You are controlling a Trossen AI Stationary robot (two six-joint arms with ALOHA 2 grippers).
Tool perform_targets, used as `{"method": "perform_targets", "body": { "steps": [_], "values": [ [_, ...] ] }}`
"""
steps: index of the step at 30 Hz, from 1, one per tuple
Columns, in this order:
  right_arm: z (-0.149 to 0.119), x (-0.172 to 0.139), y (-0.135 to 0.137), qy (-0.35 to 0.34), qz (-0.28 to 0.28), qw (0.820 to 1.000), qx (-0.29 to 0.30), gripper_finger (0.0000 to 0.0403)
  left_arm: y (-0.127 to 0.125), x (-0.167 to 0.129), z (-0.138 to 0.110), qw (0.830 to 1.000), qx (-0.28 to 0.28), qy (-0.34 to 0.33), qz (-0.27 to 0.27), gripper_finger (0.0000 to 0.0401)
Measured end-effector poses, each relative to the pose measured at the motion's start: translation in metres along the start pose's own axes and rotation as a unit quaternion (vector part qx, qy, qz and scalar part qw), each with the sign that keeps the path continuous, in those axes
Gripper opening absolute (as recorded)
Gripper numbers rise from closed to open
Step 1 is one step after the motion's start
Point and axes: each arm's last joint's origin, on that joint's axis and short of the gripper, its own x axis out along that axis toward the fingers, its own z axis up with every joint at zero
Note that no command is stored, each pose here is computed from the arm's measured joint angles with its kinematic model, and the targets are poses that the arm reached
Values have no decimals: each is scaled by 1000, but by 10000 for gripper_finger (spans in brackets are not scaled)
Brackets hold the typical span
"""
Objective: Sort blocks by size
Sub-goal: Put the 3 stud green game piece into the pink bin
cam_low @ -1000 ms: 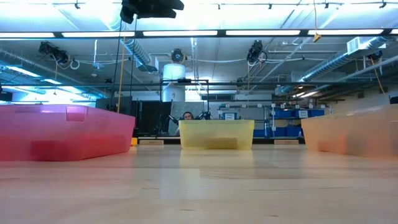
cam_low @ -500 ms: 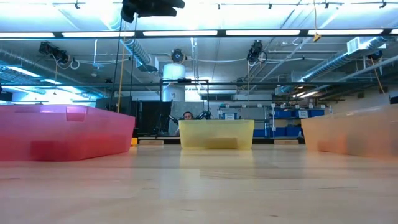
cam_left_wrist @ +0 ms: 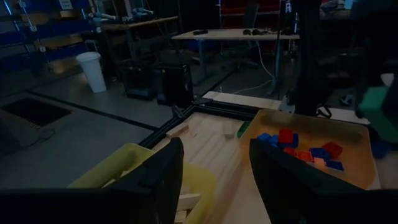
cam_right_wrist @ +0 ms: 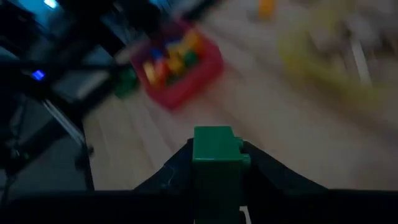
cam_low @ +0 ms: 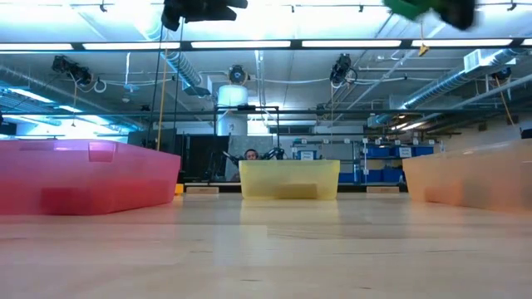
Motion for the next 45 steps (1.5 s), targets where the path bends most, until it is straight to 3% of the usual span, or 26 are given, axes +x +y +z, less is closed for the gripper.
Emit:
{"method": "perform_targets", "body": {
  "steps": [6, 10, 14, 20, 26, 38, 45],
  "values": [
    [49, 29, 15, -113, 83, 989, -51, 104, 0, 0, 0, 1000, -27, 1, -8, 193],
    [73, 45, 15, -166, 120, 977, -67, 104, -5, 0, 0, 995, -59, 11, -84, 193],
    [84, 59, 11, -177, 135, 973, -67, 104, -8, -1, 0, 987, -81, 20, -136, 193],
    [86, 81, 14, -192, 163, 963, -99, 104, -2, 8, 3, 967, -169, 26, -188, 193],
    [83, 100, 15, -195, 174, 959, -105, 104, 2, 22, 2, 945, -209, 34, -250, 193],
    [87, 102, 15, -200, 191, 956, -103, 104, -11, 39, -11, 932, -222, 37, -283, 193],
    [85, 103, 13, -188, 188, 959, -98, 104, -15, 46, -10, 929, -227, -4, -294, 193]
  ]
}}
